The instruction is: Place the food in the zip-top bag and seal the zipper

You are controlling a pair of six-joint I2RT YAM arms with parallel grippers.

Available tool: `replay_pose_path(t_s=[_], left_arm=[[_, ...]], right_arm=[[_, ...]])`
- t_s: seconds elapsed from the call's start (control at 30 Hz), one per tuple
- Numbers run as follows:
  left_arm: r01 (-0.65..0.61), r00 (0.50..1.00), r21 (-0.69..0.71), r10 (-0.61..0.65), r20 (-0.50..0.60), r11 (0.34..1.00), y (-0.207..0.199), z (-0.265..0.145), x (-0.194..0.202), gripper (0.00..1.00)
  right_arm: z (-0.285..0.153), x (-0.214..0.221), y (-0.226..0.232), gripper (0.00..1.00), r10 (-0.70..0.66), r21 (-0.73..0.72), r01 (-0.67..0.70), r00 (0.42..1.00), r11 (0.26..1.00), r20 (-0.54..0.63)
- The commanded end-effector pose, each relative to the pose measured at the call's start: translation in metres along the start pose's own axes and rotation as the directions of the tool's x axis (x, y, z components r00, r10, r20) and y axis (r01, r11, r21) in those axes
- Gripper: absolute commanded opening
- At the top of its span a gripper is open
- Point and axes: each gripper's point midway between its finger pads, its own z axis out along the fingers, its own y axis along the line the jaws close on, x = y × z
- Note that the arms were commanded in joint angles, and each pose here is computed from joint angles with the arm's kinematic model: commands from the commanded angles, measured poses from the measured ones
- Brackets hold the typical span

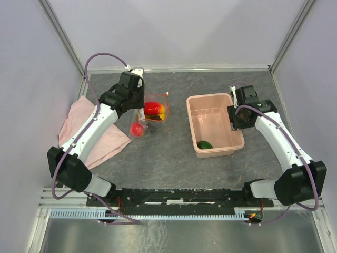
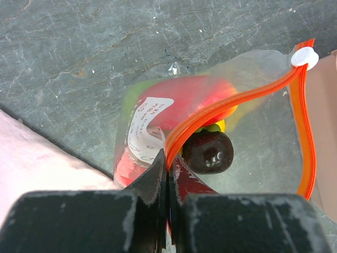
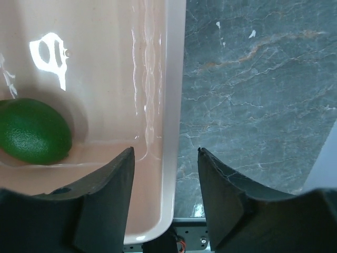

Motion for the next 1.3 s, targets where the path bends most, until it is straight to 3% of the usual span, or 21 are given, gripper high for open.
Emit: replay_pose_path(t_s=[0.0,0.2,0.47,0.67,0.8,1.27], left_arm=[[0.028,0.997,-0.004,-0.027,0.073,1.0,0.002,-0.01,-0.018,0.03],[0.029,0.997,-0.006,-0.028,0.072,1.0,0.003,-0.01,-0.018,0.03],[0.017,0.997,-0.015,-0.016,0.072,1.0,0.005,-0.009,-0.018,0.03],[0.017,0.997,-0.025,-0.015,0.074,1.0,0.007,-0.01,-0.018,0.03],[0.017,0.997,-0.027,-0.015,0.076,1.0,0.007,-0.011,-0.018,0.03],[0.017,0.997,-0.021,-0.016,0.073,1.0,0.006,-0.009,-0.018,0.03]], right_arm=[[-0.034,-0.03,-0.005,0.61,-0.019,-0.007,0.02,0.996,1.0,0.087],[-0.059,-0.049,0.018,0.71,-0.083,-0.144,0.11,0.98,0.983,0.179],[-0.054,-0.02,0.088,0.76,-0.231,-0.44,0.241,0.97,0.865,0.078],[-0.025,0.009,0.114,0.81,-0.346,-0.512,0.287,0.938,0.81,-0.022],[-0.001,0.018,0.129,0.89,-0.36,-0.535,0.278,0.932,0.797,-0.051],[0.068,0.039,0.15,0.87,-0.37,-0.532,0.254,0.921,0.808,-0.122]])
